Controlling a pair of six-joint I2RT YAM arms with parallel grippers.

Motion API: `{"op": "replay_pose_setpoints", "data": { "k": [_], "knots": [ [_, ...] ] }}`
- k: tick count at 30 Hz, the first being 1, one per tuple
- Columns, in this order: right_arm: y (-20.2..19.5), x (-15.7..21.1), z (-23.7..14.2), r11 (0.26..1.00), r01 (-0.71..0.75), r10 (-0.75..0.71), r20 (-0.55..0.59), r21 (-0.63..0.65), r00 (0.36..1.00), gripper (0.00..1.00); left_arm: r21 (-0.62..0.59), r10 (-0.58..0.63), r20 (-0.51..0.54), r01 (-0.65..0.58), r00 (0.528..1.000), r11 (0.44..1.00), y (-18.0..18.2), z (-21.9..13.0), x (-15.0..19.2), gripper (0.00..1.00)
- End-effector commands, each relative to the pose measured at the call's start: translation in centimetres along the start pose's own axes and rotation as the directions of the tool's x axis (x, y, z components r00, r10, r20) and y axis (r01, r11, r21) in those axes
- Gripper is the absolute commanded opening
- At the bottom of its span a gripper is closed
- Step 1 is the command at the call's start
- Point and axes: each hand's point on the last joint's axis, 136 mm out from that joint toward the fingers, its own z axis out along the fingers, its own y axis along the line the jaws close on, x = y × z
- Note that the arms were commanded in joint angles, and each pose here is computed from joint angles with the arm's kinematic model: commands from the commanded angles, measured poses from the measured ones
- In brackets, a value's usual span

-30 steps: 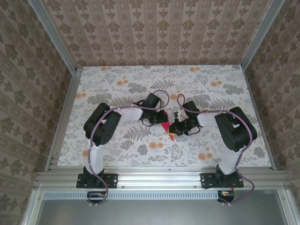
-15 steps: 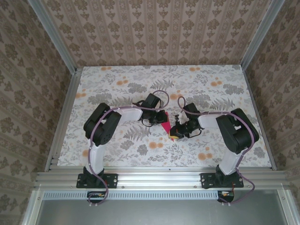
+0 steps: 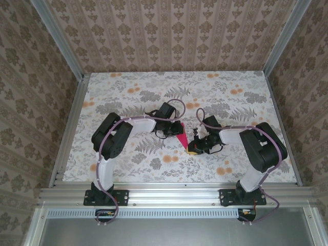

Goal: Fold a paper plane with a square sheet of paper (pick it up from the middle)

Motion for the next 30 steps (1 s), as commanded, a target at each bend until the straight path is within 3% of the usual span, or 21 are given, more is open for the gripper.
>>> {"op": "replay_pose_setpoints", "data": {
  "k": [1, 7, 14, 21, 30],
  "knots": [
    [-4.9, 2.8, 1.1, 0.983, -0.106, 0.116, -0.056, 0.151, 0.992, 0.04, -0.091, -0.018, -0.060, 0.013, 0.998, 0.996, 3.1, 1.1, 1.9, 0.15],
    [-2.9, 1.9, -0.7, 0.989, -0.063, 0.061, 0.016, 0.132, 0.998, 0.05, -0.096, -0.011, -0.062, 0.005, 0.998, 0.995, 3.1, 1.0, 2.1, 0.15],
    [-4.9, 3.2, 0.3, 0.983, -0.104, 0.106, -0.004, 0.150, 0.994, 0.04, -0.091, -0.005, -0.057, 0.000, 0.998, 0.996, 2.7, 1.0, 2.0, 0.15],
    [-4.0, 4.1, 0.2, 0.990, -0.105, 0.107, -0.012, 0.095, 0.994, 0.04, -0.098, 0.003, -0.057, -0.008, 0.998, 0.995, 2.6, 0.9, 2.0, 0.15],
    [-4.9, 3.8, 0.4, 0.983, -0.171, 0.169, 0.042, 0.068, 0.985, 0.04, -0.103, 0.005, -0.061, -0.011, 0.998, 0.995, 2.9, 0.8, 2.3, 0.15]
  ]
}}
